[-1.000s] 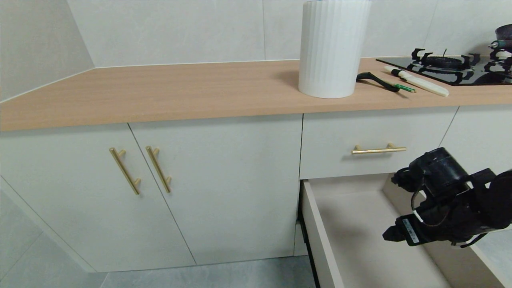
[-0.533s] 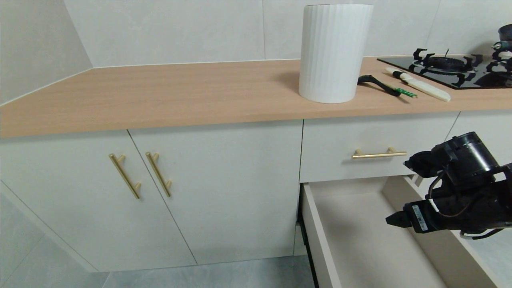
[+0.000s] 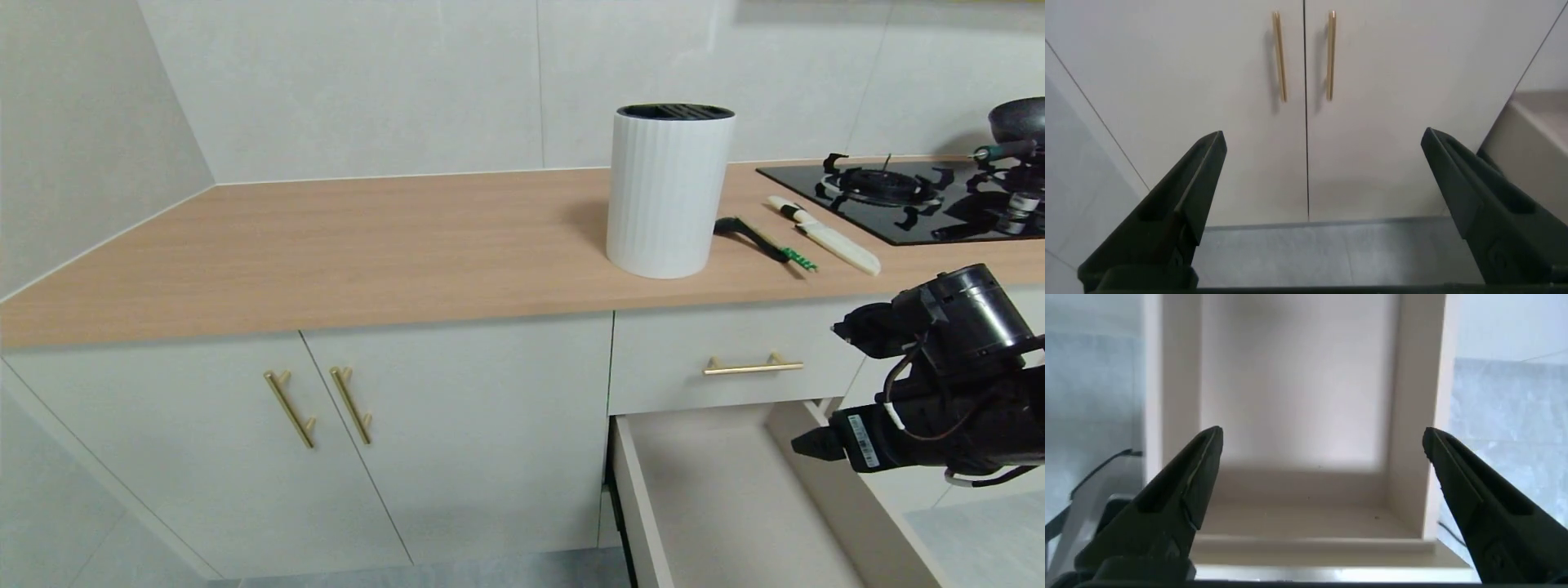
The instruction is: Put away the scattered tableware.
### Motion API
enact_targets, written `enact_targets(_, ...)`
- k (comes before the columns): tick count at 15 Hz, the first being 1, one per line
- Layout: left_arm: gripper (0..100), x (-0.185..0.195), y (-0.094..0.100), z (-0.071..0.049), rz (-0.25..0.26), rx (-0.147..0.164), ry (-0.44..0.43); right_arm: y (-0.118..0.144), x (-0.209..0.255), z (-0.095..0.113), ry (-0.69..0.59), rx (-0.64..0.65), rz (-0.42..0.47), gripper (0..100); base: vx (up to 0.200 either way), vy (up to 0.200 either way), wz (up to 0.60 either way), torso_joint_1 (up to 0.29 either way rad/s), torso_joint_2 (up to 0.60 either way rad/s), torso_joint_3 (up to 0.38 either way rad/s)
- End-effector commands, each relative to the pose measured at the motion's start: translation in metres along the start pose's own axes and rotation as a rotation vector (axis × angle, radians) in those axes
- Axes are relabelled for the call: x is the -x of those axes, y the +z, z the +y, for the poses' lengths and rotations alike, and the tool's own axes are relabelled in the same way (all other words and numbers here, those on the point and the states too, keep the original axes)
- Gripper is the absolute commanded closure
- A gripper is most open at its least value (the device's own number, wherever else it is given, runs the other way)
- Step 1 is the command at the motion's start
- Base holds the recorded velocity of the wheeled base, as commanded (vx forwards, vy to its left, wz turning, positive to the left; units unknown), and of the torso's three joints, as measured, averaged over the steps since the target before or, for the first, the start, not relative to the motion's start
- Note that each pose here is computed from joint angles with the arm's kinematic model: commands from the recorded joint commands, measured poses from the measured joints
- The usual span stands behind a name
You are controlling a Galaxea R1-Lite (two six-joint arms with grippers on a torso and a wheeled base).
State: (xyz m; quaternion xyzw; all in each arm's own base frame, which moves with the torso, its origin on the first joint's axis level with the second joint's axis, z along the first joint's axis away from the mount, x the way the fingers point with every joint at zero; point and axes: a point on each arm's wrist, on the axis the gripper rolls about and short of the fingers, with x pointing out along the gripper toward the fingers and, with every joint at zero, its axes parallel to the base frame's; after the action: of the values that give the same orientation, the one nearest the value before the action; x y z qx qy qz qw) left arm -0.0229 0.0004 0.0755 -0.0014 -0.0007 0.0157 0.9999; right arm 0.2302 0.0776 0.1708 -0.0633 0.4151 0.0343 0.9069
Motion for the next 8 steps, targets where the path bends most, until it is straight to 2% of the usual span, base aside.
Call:
enact_targets(1, 0, 0.0, 0.0, 0.0, 0.001, 0.0, 0.001, 0.0, 0.001, 0.0, 0.001, 0.0, -0.003, 0, 0.0, 0.0, 0.0, 0.198, -0.47, -0.29)
enact_targets(5, 0, 0.0, 0.0, 0.0, 0.001, 0.0, 0.002, 0.002, 0.004, -0.001, 0.001, -0.006, -0.034, 0, 0.0, 0.0, 0.0, 0.176, -0.44, -0.275)
enact_targets(6, 0, 0.0, 0.0, 0.0, 0.0, 0.0, 0.001, 0.006, 0.007, -0.001, 0.002, -0.009, -0.069, 0, 0.0, 0.0, 0.0, 0.09, -0.2, -0.119)
enact_targets(8, 0, 0.0, 0.0, 0.0, 0.001, 0.0, 0.001, 0.038, 0.016, -0.005, 0.003, -0.021, -0.236, 0, 0.0, 0.0, 0.0, 0.039, -0.09, -0.056)
